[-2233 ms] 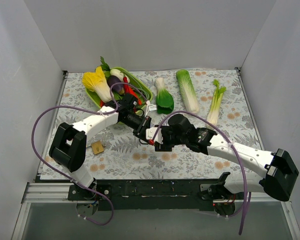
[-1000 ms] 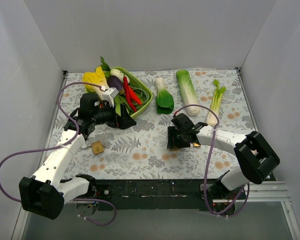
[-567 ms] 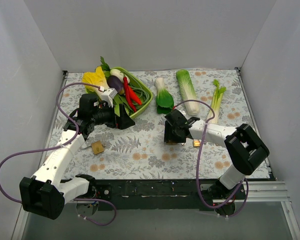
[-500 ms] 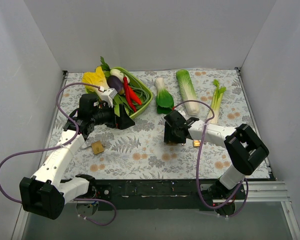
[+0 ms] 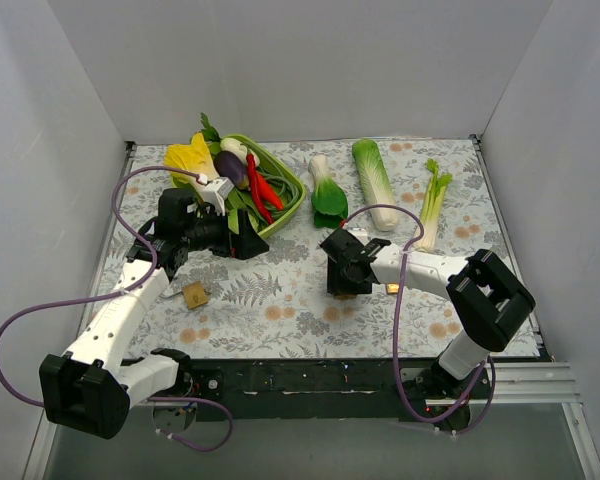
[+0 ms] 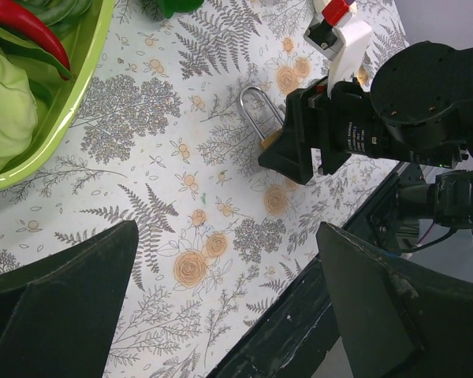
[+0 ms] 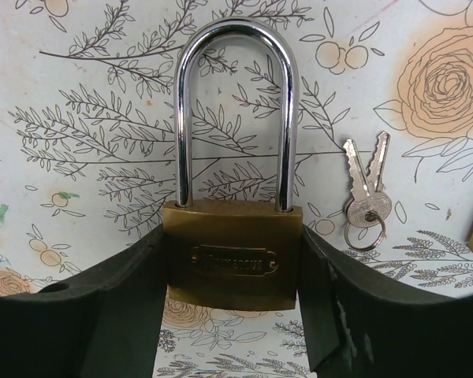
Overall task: Lock with the key
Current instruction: Place the lock at the center of the board.
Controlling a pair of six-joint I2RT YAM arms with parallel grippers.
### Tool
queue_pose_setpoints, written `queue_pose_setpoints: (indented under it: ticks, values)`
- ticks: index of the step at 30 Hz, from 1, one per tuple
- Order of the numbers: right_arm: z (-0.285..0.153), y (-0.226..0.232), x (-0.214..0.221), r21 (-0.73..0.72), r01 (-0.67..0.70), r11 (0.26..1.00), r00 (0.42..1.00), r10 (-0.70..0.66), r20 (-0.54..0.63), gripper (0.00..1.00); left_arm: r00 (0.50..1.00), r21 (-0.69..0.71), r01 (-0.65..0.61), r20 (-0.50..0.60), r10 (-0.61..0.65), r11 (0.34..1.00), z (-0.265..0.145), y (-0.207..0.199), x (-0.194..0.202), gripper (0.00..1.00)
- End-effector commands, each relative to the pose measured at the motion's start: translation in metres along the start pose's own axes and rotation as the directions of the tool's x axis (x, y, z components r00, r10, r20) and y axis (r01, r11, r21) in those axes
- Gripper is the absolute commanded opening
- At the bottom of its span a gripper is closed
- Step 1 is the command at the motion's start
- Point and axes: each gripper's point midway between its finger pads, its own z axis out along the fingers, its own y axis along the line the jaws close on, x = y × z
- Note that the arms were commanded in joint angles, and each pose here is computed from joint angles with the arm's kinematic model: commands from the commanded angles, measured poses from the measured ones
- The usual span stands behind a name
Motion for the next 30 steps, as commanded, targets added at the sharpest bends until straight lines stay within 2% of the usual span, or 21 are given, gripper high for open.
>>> queue_pose_setpoints:
  ticks: [1, 8, 12, 18, 21, 26, 30]
  values:
    - [-0.005, 0.007, -0.007, -0.006, -0.022, 1.000, 1.000, 0.022, 0.011, 0.64, 1.000, -0.004, -0.011, 0.012, 0.011, 1.000, -0.007, -0.001, -0.001, 0.98]
    - [-0.006, 0.009, -0.009, -0.018, -0.022, 1.000, 1.000, 0.022, 0.020, 0.69, 0.999, 0.000, -0.022, -0.039, 0.022, 1.000, -0.008, 0.000, 0.009, 0.98]
    - [-0.006, 0.011, -0.010, -0.027, -0.025, 0.999, 0.999, 0.025, 0.020, 0.75, 0.996, 0.006, -0.031, -0.080, 0.031, 1.000, -0.012, -0.002, 0.015, 0.98]
    - [-0.007, 0.014, -0.012, -0.038, -0.014, 0.999, 1.000, 0.015, 0.023, 0.78, 0.996, 0.005, -0.040, -0.079, 0.040, 0.999, -0.017, -0.004, 0.015, 0.98]
    - [-0.012, 0.018, -0.020, -0.056, 0.001, 0.998, 0.999, 0.002, 0.053, 0.79, 0.992, 0.027, -0.057, -0.111, 0.060, 0.998, -0.020, -0.006, 0.020, 0.98]
    - [-0.029, 0.024, -0.048, -0.087, 0.038, 0.995, 0.989, -0.025, 0.144, 0.84, 0.968, 0.042, -0.055, -0.243, 0.063, 0.998, -0.026, 0.002, 0.042, 0.98]
    - [-0.042, 0.022, -0.069, -0.096, 0.083, 0.992, 0.976, -0.061, 0.207, 0.86, 0.948, -0.002, -0.156, -0.282, 0.149, 0.988, -0.038, 0.028, 0.040, 0.98]
